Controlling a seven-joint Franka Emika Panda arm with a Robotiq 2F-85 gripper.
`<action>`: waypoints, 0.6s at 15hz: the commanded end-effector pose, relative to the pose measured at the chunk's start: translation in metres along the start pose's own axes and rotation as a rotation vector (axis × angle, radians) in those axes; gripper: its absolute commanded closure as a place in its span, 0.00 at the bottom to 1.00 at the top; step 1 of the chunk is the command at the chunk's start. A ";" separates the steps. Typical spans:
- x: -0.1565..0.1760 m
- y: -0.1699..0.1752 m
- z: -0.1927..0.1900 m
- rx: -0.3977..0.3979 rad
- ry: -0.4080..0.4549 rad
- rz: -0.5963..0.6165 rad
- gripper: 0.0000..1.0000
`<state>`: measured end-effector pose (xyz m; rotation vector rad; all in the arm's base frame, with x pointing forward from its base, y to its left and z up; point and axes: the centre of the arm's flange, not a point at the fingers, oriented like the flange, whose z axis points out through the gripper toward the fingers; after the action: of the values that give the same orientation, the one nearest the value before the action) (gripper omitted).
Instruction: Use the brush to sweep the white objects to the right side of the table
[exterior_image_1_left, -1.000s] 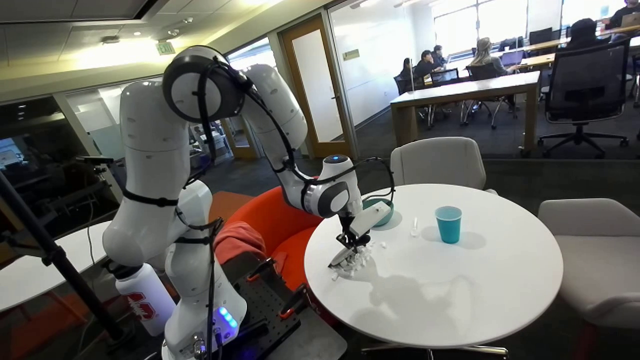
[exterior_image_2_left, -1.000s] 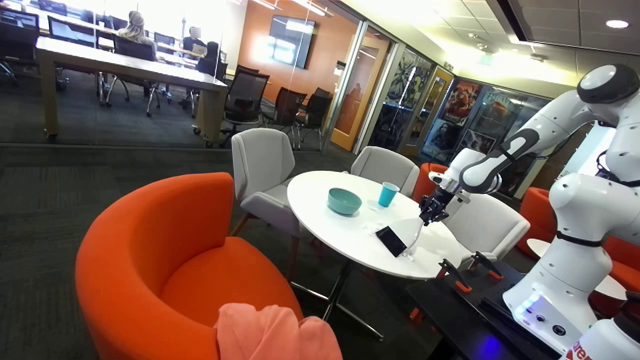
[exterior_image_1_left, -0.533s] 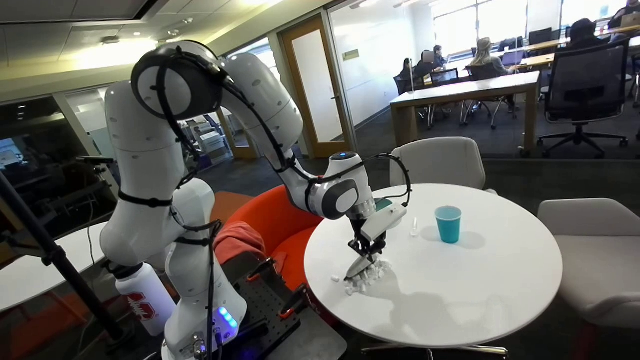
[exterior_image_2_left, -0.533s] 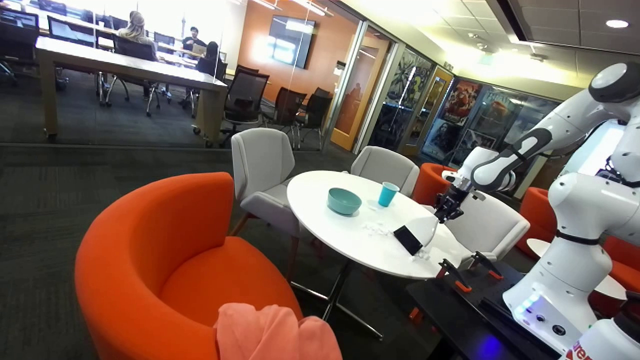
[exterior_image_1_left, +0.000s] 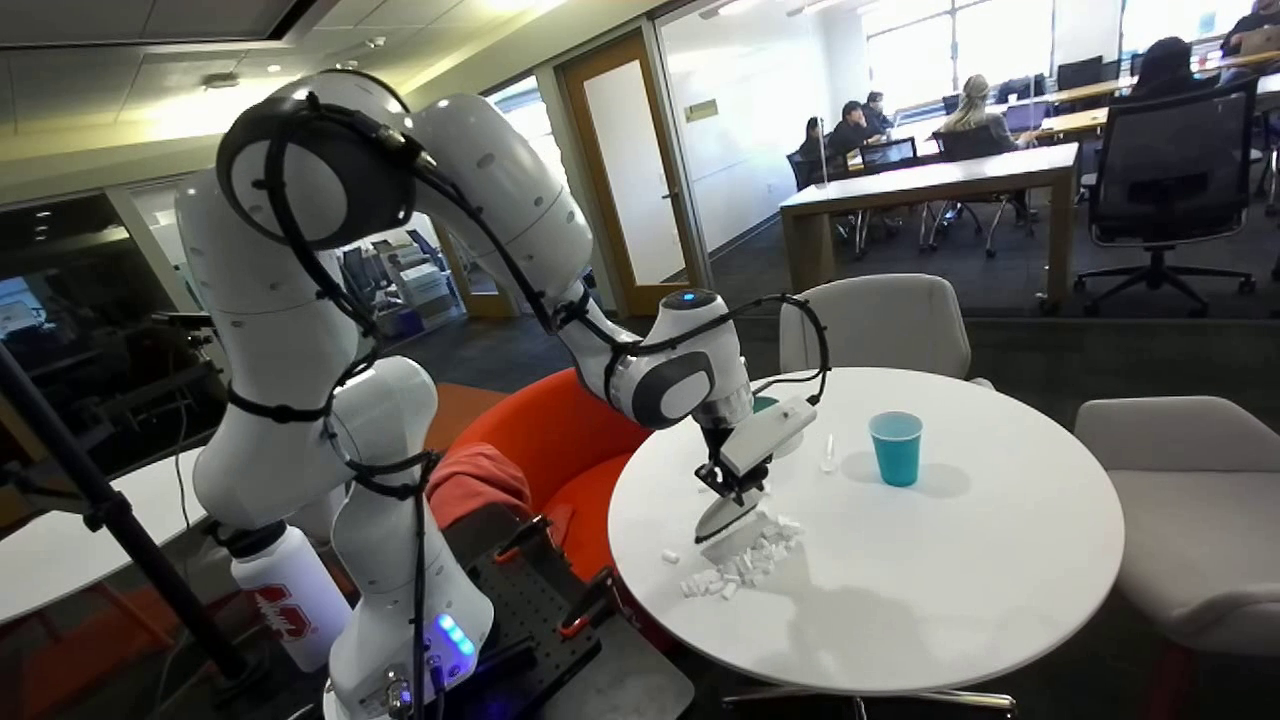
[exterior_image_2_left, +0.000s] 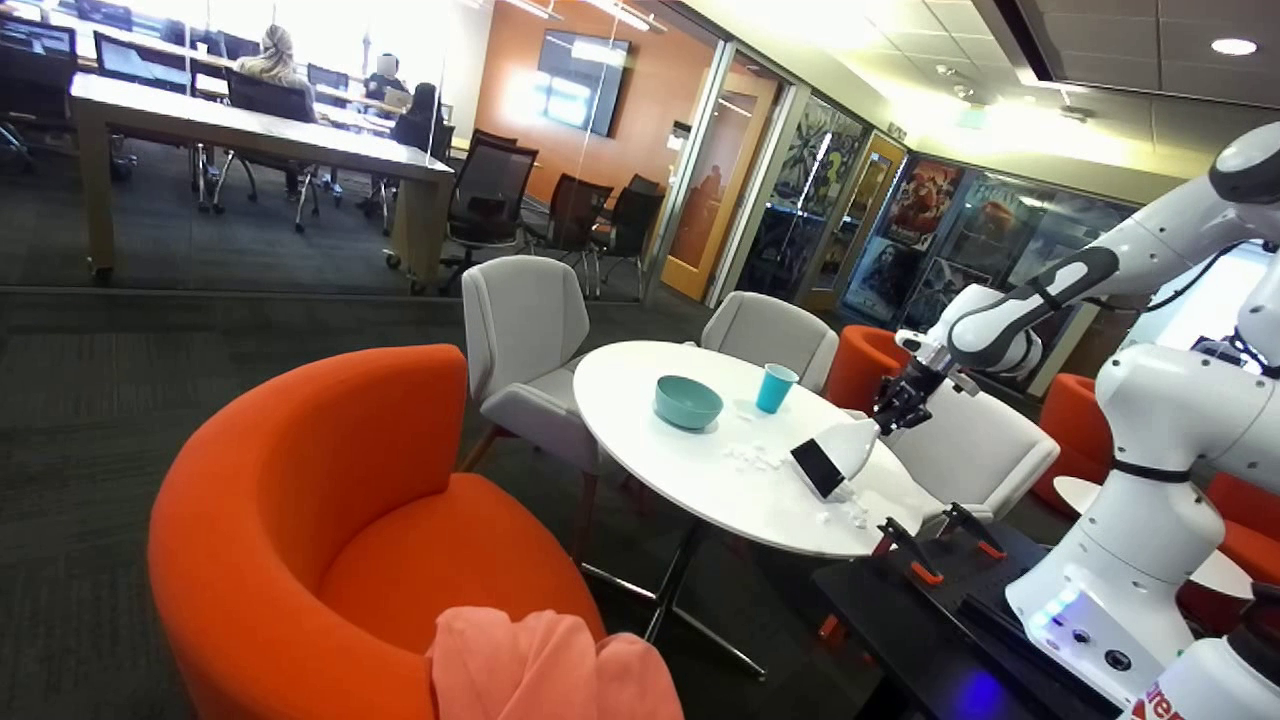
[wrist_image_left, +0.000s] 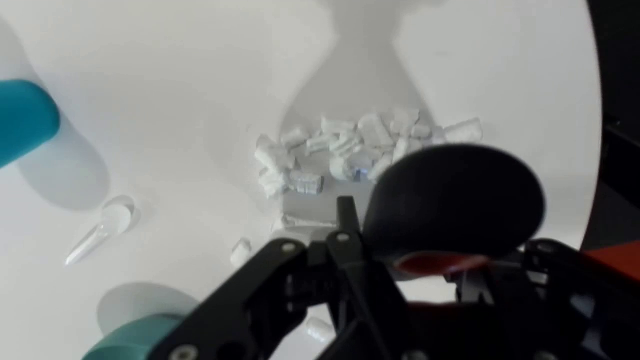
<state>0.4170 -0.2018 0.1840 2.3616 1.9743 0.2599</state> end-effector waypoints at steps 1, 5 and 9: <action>0.027 0.004 -0.040 0.016 0.155 0.031 0.86; 0.071 0.019 -0.048 0.056 0.257 0.045 0.86; 0.106 0.026 -0.030 0.049 0.253 0.049 0.86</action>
<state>0.4453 -0.1258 0.2346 2.5042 2.0585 0.5339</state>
